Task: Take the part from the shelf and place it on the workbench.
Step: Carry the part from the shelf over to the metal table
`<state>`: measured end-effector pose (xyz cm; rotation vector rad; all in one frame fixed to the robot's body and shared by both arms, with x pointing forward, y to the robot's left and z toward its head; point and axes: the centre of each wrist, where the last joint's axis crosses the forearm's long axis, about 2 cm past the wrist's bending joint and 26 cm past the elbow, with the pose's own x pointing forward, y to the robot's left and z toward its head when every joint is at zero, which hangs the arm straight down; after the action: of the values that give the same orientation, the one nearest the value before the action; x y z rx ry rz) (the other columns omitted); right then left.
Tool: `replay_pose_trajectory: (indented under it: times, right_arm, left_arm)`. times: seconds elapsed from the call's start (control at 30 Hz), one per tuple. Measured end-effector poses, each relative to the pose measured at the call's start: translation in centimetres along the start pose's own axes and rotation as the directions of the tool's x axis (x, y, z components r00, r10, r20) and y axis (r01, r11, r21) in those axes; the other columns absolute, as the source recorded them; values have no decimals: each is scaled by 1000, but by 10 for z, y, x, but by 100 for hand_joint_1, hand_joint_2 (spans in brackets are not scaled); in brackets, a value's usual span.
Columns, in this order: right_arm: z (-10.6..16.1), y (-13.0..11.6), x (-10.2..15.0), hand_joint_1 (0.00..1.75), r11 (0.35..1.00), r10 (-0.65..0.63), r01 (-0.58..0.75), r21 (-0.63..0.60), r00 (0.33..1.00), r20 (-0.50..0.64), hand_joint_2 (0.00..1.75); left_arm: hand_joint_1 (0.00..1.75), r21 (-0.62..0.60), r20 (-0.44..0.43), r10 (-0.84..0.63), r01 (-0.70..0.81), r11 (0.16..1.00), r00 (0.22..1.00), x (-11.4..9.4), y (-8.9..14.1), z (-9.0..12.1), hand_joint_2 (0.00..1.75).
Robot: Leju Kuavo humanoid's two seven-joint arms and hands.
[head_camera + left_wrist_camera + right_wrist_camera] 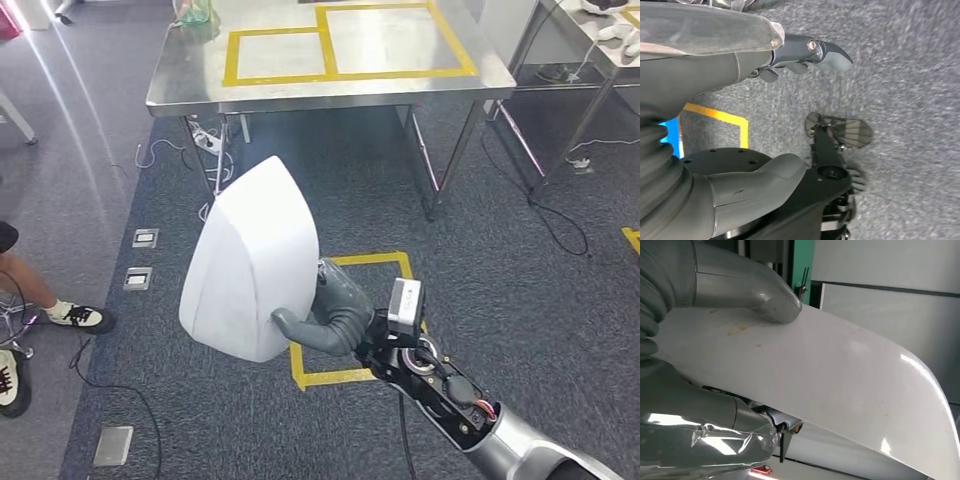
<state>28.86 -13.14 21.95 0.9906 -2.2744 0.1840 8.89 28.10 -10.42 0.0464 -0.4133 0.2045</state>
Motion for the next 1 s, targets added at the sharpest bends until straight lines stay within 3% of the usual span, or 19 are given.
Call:
replay_pose_trajectory:
  times: [0.77, 1.0]
  right_arm:
    - [-4, 0, 2, 175, 1000, 5, -5, 4, 1000, 8, 175]
    - [-1, -10, 8, 175, 999, 40, -39, -30, 999, 16, 175]
  left_arm:
    - [0, -5, 6, 0, 0, 1000, 1000, 3, -1, -1, 175]
    - [0, -5, 2, 7, -7, 1000, 1000, 1, -1, 0, 175]
